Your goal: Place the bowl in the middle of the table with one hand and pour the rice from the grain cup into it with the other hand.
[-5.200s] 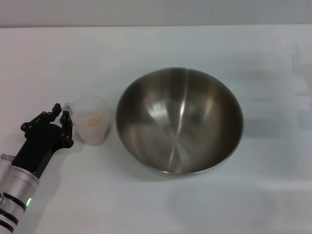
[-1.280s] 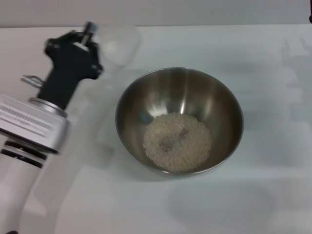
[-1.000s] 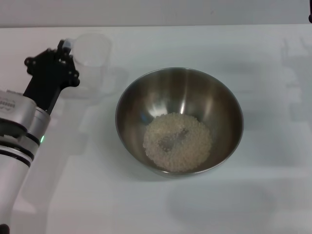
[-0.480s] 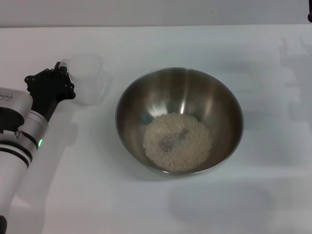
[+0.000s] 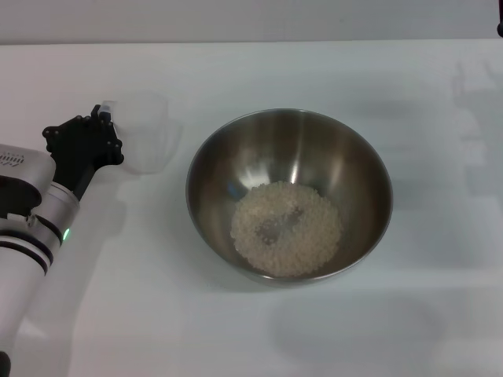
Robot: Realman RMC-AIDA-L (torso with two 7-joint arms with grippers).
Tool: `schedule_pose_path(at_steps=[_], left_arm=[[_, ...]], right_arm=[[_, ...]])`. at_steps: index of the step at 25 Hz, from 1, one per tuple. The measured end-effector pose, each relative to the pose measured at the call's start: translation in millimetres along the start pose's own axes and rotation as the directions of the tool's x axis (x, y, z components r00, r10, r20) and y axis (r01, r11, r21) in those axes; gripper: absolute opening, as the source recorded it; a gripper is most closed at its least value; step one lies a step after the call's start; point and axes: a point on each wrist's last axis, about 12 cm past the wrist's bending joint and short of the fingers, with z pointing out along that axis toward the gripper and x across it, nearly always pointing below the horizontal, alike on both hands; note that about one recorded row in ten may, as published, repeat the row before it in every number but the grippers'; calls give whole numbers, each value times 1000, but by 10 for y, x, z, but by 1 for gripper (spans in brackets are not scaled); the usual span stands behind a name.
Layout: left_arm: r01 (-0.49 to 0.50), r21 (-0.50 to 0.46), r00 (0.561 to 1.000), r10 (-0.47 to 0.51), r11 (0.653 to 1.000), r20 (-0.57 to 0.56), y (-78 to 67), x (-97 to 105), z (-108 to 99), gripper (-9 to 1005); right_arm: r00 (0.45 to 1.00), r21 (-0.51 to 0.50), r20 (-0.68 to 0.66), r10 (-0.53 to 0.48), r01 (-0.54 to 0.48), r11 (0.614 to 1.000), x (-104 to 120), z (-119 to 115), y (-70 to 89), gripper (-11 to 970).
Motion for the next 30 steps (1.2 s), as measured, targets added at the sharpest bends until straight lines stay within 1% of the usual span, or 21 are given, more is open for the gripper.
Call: schedule_pose_path(at_steps=[12, 18, 24, 28, 30], left_arm=[[-10, 29, 1000, 10, 1000, -10, -50, 32, -33, 34], [-3, 16, 1000, 4, 1000, -15, -15, 62, -76, 211], [72, -3, 997, -72, 997, -24, 58, 100, -113, 427], [94, -20, 995, -94, 995, 12, 101, 130, -234, 565], [102, -28, 994, -101, 994, 53, 106, 138, -337, 737]], right_arm=[[1000, 0, 0, 0, 0, 1000, 1, 1, 0, 427], [1000, 0, -1, 0, 0, 1000, 1, 1, -1, 427], [1000, 3, -5, -1, 1, 1000, 11, -15, -12, 427], [1000, 4, -12, -4, 4, 1000, 27, -34, -19, 427], [1000, 3, -17, -4, 4, 1000, 35, -44, -11, 427]])
